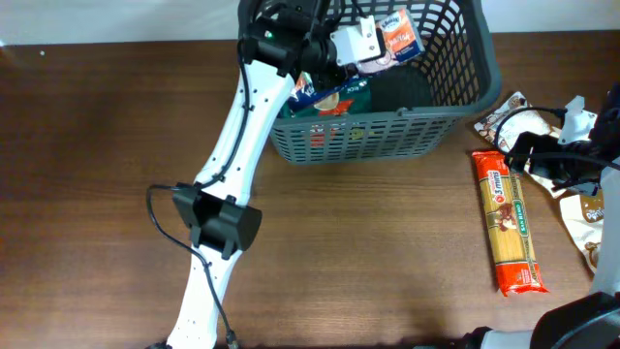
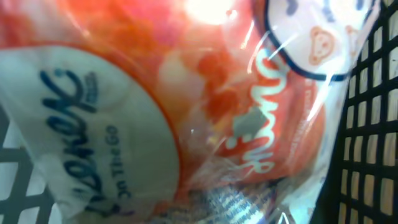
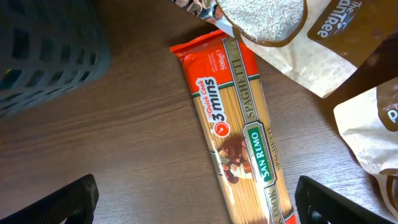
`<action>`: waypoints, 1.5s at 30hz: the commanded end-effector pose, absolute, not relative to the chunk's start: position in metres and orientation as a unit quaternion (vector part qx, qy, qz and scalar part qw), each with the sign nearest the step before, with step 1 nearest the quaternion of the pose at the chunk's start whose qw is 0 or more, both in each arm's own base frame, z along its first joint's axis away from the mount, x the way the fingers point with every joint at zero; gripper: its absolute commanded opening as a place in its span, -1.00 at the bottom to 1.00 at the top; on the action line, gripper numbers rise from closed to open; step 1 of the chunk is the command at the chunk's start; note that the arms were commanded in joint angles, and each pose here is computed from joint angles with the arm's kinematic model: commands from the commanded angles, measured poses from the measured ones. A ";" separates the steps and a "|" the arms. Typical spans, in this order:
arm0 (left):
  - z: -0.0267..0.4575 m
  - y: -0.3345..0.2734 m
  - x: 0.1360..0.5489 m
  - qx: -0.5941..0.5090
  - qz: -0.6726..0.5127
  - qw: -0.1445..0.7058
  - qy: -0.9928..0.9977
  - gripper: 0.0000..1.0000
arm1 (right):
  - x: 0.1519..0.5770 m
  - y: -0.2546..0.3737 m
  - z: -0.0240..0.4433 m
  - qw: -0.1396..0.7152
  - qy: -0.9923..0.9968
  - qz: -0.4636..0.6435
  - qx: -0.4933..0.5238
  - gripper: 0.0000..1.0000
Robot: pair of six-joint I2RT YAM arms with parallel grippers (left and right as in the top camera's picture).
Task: Pack container
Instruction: 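Carry the tissue packs into the basket and release them, then move left gripper down to the mint-green wet-wipe pack and grasp it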
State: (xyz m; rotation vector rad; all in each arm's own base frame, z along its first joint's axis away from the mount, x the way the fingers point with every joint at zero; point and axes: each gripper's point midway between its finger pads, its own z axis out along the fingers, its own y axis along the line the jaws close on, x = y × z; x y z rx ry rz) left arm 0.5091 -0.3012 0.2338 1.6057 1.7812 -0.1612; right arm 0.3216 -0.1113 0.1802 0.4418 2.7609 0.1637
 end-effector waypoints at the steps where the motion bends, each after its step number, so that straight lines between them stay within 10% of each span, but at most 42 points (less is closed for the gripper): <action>1: 0.233 -0.308 0.509 0.630 -0.061 0.365 0.683 0.26 | 0.326 -0.113 0.186 0.180 0.970 0.058 0.155 0.98; 4: 0.236 -0.306 0.513 0.617 -0.048 0.369 0.693 0.99 | 0.326 -0.113 0.186 0.180 0.970 0.058 0.155 0.98; 24: 0.488 -0.193 0.494 0.228 -0.019 0.614 0.755 0.99 | 0.326 -0.113 0.186 0.180 0.970 0.058 0.155 0.98; 45: 0.476 0.006 0.392 0.059 0.231 0.460 0.855 0.99 | 0.326 -0.113 0.186 0.180 0.970 0.058 0.155 0.98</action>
